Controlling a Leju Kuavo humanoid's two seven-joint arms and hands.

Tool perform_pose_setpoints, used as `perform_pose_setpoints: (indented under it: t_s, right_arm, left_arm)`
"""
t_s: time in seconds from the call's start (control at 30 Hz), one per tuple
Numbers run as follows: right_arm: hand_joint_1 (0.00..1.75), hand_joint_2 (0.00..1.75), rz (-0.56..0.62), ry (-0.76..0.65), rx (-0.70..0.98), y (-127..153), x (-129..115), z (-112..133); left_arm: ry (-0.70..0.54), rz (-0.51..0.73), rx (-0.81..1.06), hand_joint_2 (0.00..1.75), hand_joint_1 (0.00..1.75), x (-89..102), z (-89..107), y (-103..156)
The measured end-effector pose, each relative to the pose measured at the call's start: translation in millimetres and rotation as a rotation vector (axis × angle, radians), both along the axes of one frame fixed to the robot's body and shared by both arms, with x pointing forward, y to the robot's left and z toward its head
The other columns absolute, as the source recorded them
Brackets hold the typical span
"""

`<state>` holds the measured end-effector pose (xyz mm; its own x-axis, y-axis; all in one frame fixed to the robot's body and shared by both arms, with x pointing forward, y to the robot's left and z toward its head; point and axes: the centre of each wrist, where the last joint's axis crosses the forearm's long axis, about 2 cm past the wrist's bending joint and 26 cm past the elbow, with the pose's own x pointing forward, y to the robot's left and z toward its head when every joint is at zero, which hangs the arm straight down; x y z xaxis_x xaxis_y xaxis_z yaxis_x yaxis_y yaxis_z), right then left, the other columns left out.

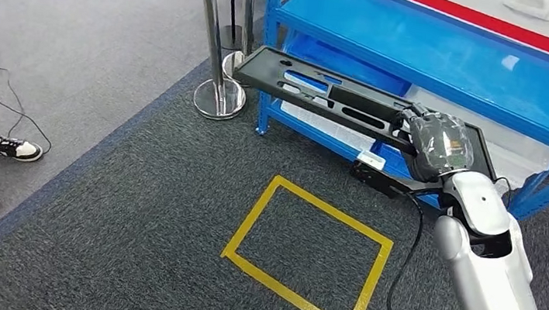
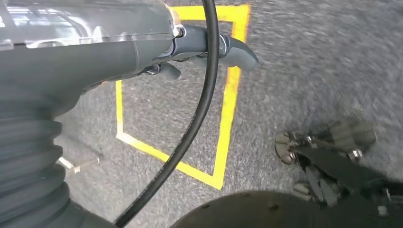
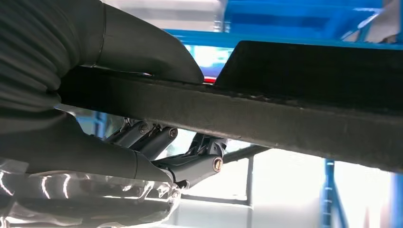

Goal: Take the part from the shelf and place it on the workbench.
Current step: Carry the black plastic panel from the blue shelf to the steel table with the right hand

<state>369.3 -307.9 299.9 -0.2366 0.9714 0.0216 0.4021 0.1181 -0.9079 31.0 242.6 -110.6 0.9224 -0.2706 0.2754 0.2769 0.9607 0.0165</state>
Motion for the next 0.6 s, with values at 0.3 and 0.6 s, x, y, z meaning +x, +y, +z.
perform_pose_setpoints:
  t_s: [0.3, 0.6]
  right_arm:
    - [1.75, 1.75, 0.044, 0.006, 0.002, 56.0, 2.4, 9.4]
    - [1.75, 1.75, 0.031, -0.016, 0.012, 94.3, -0.9, 15.8]
  left_arm:
    - [-0.075, 0.04, -0.024, 1.75, 0.0, 31.3, 7.5, -29.5]
    - [-0.115, 0.046, 0.079, 1.75, 0.0, 36.0, 9.1, -32.2]
